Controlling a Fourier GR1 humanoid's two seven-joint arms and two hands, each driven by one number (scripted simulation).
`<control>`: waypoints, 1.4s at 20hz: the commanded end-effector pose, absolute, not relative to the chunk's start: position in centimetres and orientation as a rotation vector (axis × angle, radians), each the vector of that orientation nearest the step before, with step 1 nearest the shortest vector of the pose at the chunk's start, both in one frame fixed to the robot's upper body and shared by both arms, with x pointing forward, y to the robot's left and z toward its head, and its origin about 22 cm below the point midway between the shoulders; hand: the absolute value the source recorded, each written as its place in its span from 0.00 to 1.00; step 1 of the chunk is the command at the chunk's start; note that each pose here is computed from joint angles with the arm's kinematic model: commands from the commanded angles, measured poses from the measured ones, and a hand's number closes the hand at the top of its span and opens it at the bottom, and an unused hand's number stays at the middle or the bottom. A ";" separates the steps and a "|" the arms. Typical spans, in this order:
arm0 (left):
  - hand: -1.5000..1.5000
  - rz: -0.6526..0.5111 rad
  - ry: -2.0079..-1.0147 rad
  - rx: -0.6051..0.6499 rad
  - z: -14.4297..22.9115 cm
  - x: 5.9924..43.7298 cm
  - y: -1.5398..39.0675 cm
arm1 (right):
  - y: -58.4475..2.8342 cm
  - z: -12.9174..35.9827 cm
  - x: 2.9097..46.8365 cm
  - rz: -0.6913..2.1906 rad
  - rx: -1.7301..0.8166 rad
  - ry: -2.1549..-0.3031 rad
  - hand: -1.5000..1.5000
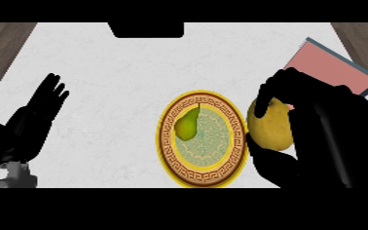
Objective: Pick the lemon from the plate and place it in the cardboard box
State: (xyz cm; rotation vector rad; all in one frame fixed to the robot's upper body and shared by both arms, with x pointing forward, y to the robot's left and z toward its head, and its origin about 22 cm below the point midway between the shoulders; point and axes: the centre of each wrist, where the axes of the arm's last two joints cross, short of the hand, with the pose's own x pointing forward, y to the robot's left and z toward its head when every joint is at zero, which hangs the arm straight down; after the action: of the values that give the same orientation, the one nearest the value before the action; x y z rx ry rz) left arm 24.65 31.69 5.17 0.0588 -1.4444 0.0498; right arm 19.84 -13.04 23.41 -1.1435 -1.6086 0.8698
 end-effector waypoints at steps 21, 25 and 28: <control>0.50 0.042 -1.447 0.055 5.4 23.0 33.0 | -25.0 18.2 32.2 0.888 -1.185 -1.442 1.00; 0.50 0.037 -1.437 0.057 5.7 24.6 33.0 | -25.1 13.0 32.1 0.913 -1.061 -1.330 1.00; 0.50 0.037 -1.456 0.048 4.8 24.7 32.0 | -25.9 12.0 34.2 0.831 -1.063 -1.215 1.00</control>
State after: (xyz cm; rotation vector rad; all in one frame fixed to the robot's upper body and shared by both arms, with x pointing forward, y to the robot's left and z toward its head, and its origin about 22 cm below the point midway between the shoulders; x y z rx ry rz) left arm 24.22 31.75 5.27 0.0498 -1.4435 0.0421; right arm 32.58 -25.52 14.09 -1.0836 -1.3294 0.8756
